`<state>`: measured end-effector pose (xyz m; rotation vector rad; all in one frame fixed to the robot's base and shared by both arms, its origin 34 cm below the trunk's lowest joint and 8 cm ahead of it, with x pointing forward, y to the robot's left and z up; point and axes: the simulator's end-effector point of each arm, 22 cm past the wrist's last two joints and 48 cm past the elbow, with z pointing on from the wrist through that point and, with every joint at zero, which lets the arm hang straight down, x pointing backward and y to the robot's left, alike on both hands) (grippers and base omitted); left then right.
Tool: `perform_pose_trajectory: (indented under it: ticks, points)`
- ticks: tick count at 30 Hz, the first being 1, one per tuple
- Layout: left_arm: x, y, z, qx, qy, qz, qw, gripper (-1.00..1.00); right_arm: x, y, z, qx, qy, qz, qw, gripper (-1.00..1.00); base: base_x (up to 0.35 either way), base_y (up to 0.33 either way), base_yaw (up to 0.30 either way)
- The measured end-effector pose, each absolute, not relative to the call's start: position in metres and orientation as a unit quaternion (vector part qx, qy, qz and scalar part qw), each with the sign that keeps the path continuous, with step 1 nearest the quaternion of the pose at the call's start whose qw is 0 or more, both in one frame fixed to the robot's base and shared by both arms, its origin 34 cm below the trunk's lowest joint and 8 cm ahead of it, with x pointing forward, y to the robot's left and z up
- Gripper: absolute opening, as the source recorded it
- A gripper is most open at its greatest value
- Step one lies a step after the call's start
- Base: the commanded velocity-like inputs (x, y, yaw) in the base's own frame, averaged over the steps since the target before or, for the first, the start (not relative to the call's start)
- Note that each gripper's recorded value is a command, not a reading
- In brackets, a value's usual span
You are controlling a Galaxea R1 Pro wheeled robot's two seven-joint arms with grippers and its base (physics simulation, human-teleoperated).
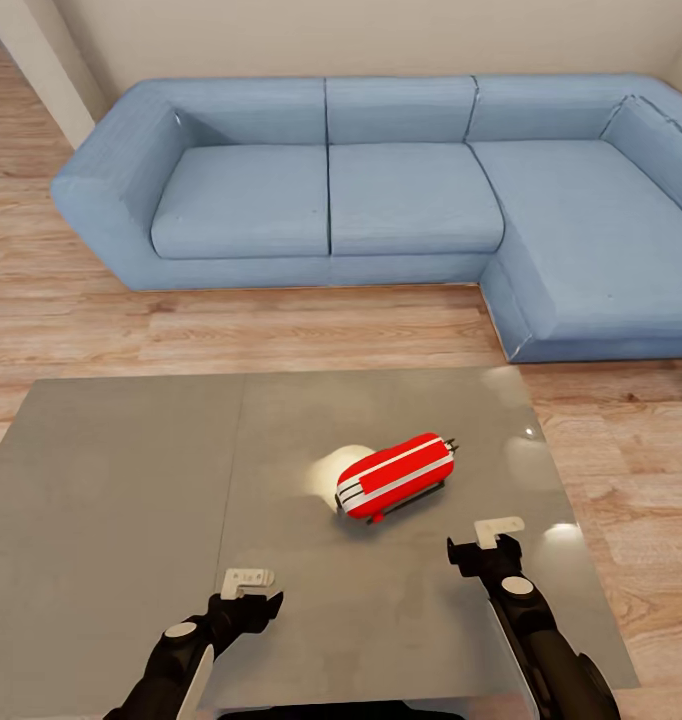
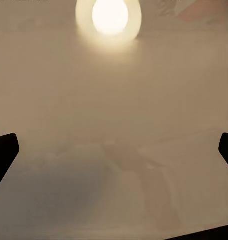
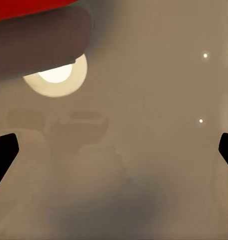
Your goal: Turn on the radio receiver that's on the table in the living room.
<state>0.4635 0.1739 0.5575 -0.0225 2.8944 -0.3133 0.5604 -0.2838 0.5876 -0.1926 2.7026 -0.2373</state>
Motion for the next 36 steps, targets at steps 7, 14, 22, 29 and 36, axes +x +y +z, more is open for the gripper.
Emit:
perform_pose_trajectory:
  ticks: [7, 14, 22, 29, 36]
  points:
    - [0.464, 0.175, 0.557, -0.008, 0.988, -0.105, 0.116, 1.00, 0.560, -0.286, 0.588, -0.070, 0.972, -0.086, 0.209, 1.00, 0.000, 0.000, 0.000]
    - [0.466, 0.174, 0.558, -0.008, 0.987, -0.107, 0.119, 1.00, 0.559, -0.281, 0.586, -0.073, 0.973, -0.074, 0.207, 1.00, 0.000, 0.000, 0.000]
    - [0.479, 0.169, 0.564, -0.004, 0.985, -0.110, 0.136, 1.00, 0.568, -0.277, 0.591, -0.077, 0.971, -0.065, 0.216, 1.00, 0.000, 0.000, 0.000]
    - [0.491, 0.171, 0.571, -0.004, 0.982, -0.110, 0.154, 1.00, 0.567, -0.279, 0.592, -0.079, 0.972, -0.068, 0.209, 1.00, 0.000, 0.000, 0.000]
    - [0.507, 0.171, 0.581, -0.003, 0.978, -0.110, 0.175, 1.00, 0.571, -0.282, 0.599, -0.078, 0.973, -0.072, 0.207, 1.00, 0.000, 0.000, 0.000]
